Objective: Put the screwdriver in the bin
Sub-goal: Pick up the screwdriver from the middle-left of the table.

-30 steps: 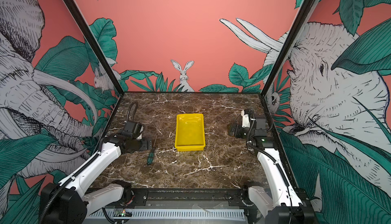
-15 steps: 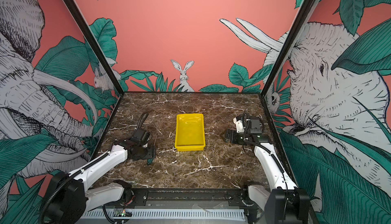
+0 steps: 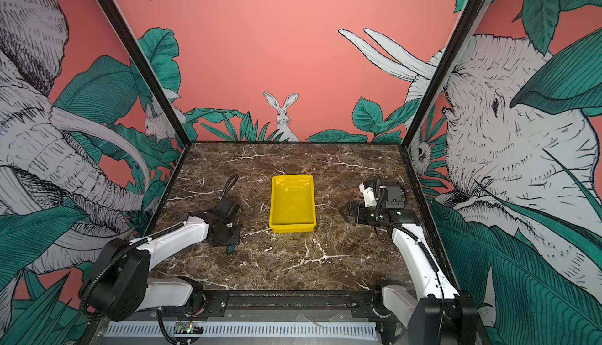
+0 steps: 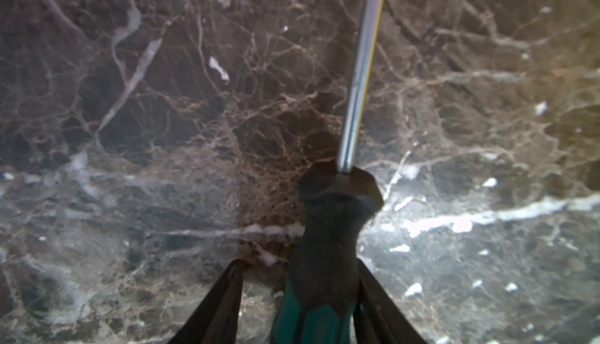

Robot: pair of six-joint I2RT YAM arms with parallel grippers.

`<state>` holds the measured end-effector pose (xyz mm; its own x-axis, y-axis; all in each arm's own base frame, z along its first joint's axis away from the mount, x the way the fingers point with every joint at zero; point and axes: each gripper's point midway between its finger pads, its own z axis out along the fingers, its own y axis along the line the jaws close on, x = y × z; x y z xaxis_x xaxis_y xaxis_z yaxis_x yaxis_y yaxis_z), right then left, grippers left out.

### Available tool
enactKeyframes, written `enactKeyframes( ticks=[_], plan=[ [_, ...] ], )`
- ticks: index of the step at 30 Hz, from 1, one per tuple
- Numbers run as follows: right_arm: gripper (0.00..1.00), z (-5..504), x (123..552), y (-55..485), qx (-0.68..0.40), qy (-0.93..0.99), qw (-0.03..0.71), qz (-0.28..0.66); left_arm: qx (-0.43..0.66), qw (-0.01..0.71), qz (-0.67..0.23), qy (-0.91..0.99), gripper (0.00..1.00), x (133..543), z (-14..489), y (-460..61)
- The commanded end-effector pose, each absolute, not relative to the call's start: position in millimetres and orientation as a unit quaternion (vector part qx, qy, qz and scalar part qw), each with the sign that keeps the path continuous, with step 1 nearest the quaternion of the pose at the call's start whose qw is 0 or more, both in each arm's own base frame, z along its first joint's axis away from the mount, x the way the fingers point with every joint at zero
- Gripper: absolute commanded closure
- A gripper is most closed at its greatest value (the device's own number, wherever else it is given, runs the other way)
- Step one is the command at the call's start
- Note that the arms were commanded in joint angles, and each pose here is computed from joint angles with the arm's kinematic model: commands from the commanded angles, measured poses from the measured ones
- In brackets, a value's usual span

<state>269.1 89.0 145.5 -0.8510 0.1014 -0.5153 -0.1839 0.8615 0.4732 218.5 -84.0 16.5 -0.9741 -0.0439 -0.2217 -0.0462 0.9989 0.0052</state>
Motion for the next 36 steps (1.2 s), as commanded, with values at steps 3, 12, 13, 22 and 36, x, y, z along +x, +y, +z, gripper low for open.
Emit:
enactKeyframes(
  ticks=[3,12,13,22,36],
  plan=[
    [0.01,146.4,266.2,83.7,-0.016,0.929,0.277,0.247,-0.026,0.13,0.007,0.991,0.54,231.0,17.2,-87.0],
    [0.01,157.3,267.3,85.1,-0.001,0.922,0.288,0.258,-0.021,0.129,0.017,0.991,0.99,234.5,21.7,-88.7],
    [0.01,157.6,266.1,84.1,-0.002,0.924,0.286,0.254,-0.02,0.132,0.016,0.991,1.0,235.2,26.6,-89.5],
    [0.01,158.6,255.7,80.5,0.001,0.929,0.278,0.243,-0.007,0.199,-0.004,0.98,1.0,251.3,99.5,-101.6],
    [0.01,172.9,240.8,81.9,-0.022,0.937,0.253,0.239,0.095,0.293,-0.064,0.949,1.0,287.8,202.4,-190.0]
  ],
)
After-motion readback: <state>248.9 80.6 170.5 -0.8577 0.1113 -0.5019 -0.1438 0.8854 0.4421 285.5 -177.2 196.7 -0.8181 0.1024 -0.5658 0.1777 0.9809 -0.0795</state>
